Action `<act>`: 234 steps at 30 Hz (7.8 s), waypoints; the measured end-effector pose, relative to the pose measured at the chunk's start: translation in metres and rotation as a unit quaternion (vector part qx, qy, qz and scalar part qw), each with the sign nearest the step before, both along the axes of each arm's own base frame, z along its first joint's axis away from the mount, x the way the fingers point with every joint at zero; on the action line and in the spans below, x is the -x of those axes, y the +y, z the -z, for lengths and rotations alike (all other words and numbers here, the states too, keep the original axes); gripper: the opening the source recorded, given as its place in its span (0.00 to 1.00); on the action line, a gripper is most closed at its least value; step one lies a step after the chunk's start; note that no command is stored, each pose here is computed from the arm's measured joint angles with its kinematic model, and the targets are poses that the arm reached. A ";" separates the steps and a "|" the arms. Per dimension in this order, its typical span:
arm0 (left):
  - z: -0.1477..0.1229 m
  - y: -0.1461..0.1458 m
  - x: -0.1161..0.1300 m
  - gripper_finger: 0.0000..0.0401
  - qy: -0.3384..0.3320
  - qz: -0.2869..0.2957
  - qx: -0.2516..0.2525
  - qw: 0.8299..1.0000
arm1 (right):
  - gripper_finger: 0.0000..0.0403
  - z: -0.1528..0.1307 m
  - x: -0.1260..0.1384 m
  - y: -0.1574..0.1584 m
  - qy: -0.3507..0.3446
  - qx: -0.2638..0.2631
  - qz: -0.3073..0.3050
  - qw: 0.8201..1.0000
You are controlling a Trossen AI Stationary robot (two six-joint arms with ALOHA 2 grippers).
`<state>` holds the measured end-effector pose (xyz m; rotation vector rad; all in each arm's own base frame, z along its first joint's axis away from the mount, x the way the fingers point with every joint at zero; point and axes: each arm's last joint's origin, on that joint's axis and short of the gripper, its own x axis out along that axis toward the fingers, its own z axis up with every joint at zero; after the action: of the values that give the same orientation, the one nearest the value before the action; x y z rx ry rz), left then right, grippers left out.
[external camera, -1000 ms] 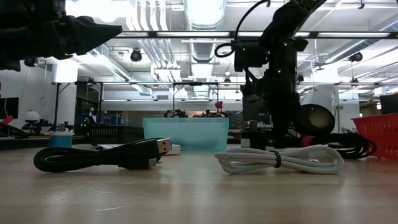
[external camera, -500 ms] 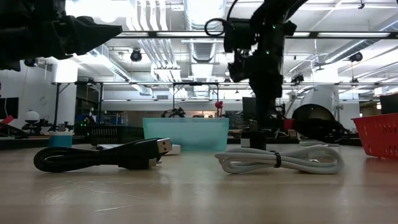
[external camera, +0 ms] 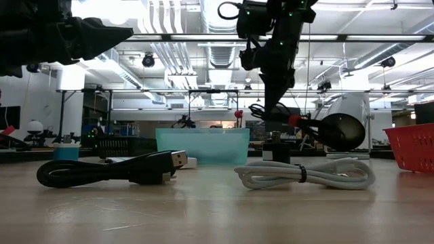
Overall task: Pick and place items into bin
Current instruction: Put the top black charger cable into the green bin
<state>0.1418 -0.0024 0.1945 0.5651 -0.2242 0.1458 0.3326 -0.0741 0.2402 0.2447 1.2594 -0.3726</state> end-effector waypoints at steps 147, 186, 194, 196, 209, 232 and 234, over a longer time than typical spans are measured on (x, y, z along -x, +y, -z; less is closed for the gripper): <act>-0.001 0.000 0.000 0.30 -0.007 0.000 0.000 1.000 | 0.02 -0.041 -0.037 -0.060 -0.222 0.325 0.033 0.919; -0.001 0.000 0.000 0.30 -0.008 0.000 0.000 1.000 | 0.02 -0.048 -0.067 -0.138 -0.218 0.022 -0.012 0.976; -0.002 0.000 0.000 0.30 -0.008 0.000 0.000 1.000 | 0.02 -0.033 -0.098 -0.154 -0.151 -0.004 -0.031 0.988; -0.001 0.000 0.000 0.30 -0.008 0.000 0.000 1.000 | 0.02 -0.030 -0.103 -0.157 -0.142 -0.004 -0.042 0.989; -0.001 0.000 0.000 0.30 -0.008 0.000 0.000 1.000 | 0.02 -0.010 -0.112 -0.166 -0.122 -0.015 -0.059 0.991; -0.001 0.000 0.000 0.30 -0.008 0.000 0.000 1.000 | 0.02 0.028 -0.113 -0.168 -0.106 -0.024 -0.062 0.992; -0.001 0.000 0.000 0.30 -0.008 0.000 0.000 1.000 | 0.02 0.030 -0.113 -0.169 -0.110 -0.022 -0.062 0.992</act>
<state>0.1414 -0.0023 0.1959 0.5635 -0.2394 0.1502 0.4460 -0.2426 0.2102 0.2366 1.0596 -0.2057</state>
